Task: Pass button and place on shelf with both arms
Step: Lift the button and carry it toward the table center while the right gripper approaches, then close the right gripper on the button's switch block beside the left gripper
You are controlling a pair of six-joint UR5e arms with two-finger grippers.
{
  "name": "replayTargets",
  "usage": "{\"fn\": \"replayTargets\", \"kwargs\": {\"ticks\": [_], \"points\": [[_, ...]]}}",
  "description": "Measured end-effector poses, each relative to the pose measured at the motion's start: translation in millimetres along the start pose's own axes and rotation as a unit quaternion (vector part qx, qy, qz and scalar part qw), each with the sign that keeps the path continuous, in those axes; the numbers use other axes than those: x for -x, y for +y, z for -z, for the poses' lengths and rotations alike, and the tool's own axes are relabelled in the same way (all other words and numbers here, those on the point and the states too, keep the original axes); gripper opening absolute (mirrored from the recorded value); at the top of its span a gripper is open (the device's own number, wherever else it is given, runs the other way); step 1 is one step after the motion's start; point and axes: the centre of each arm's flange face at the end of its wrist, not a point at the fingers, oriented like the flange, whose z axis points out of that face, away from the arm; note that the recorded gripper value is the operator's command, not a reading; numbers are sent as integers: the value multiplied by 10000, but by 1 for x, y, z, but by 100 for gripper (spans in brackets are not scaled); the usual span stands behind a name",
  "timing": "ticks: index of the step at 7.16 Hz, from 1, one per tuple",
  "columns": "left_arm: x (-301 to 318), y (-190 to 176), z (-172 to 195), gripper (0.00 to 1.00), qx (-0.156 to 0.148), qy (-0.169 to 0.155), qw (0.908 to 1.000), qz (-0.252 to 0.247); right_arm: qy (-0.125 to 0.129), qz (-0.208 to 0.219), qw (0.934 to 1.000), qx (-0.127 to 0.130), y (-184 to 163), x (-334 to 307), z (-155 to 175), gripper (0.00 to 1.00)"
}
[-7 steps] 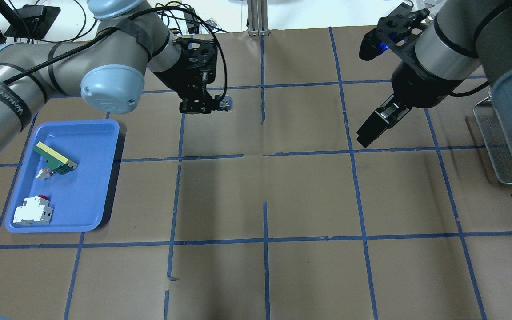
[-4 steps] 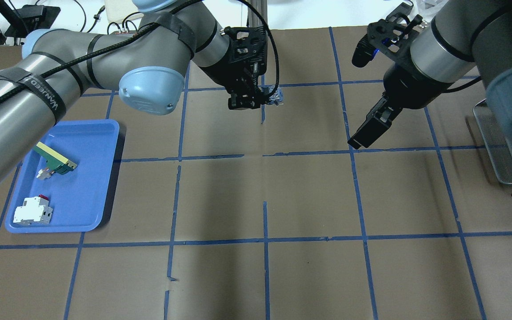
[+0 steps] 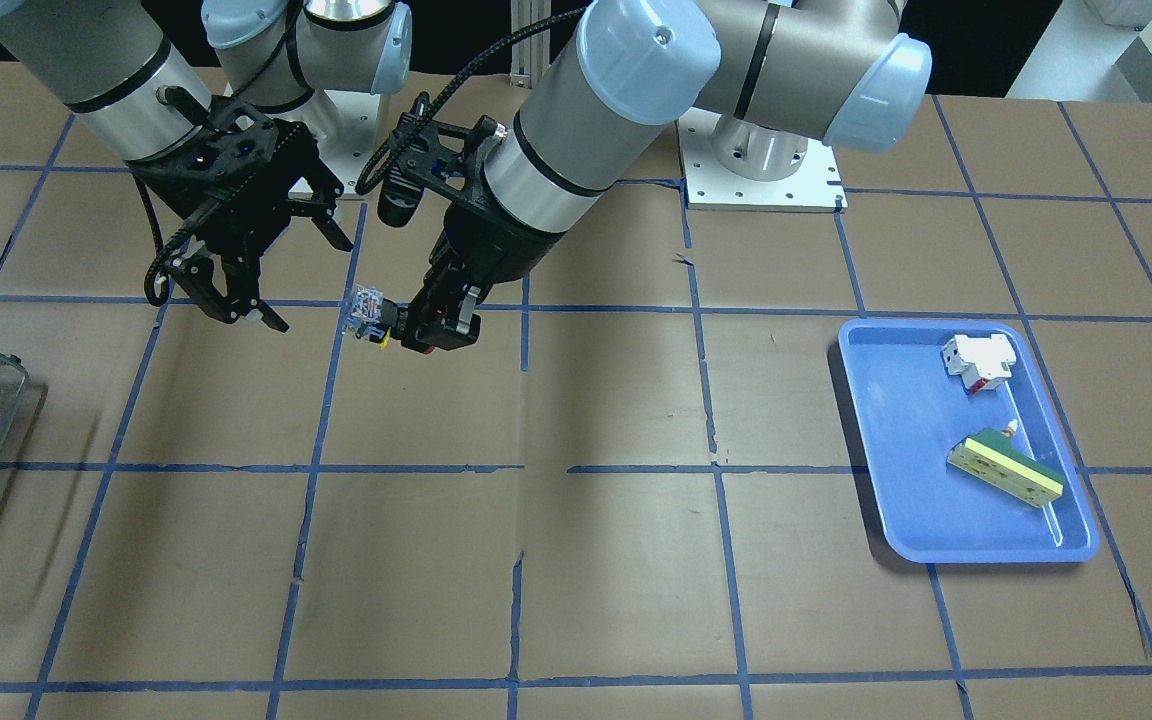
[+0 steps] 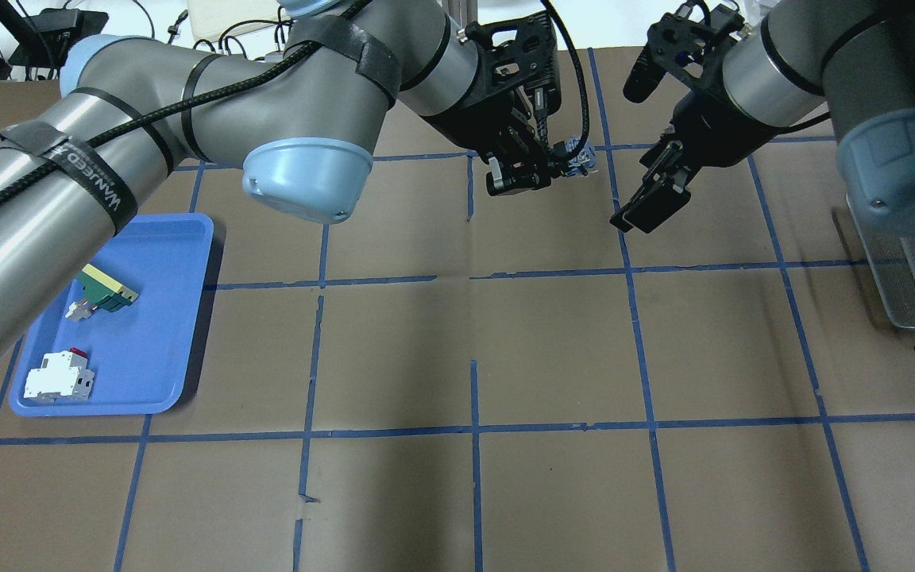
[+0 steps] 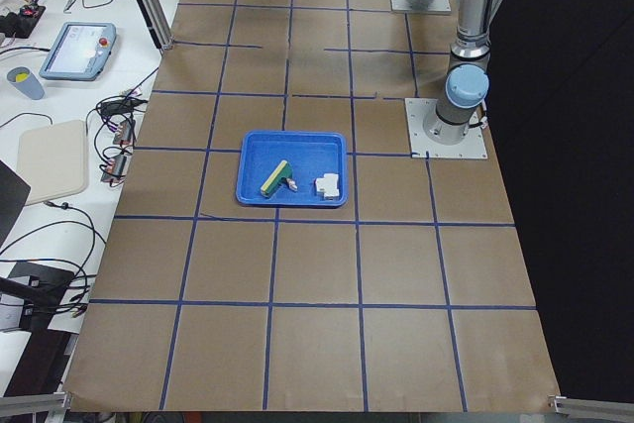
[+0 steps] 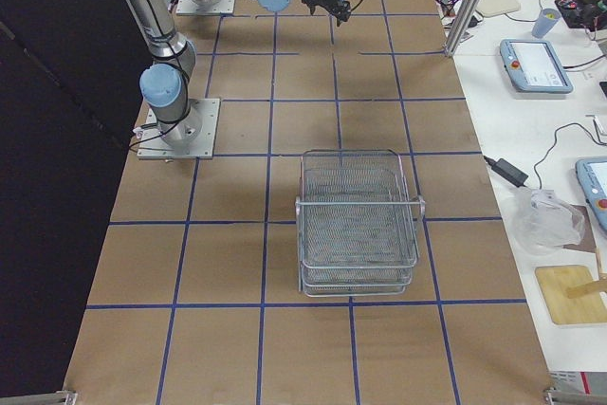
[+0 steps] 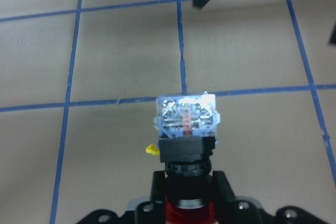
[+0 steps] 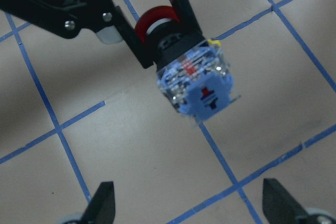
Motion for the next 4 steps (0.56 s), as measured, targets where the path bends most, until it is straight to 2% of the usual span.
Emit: {"fn": "replayTargets", "kwargs": {"ticks": [2, 4], "points": [[-3, -6, 3, 0, -75, -20, 10000, 0, -29, 132, 9978, -650, 21, -27, 16, 100], [-4, -7, 5, 0, -89, -33, 10000, -7, -56, 300, 9929, -1153, 26, -35, 26, 100]]}}
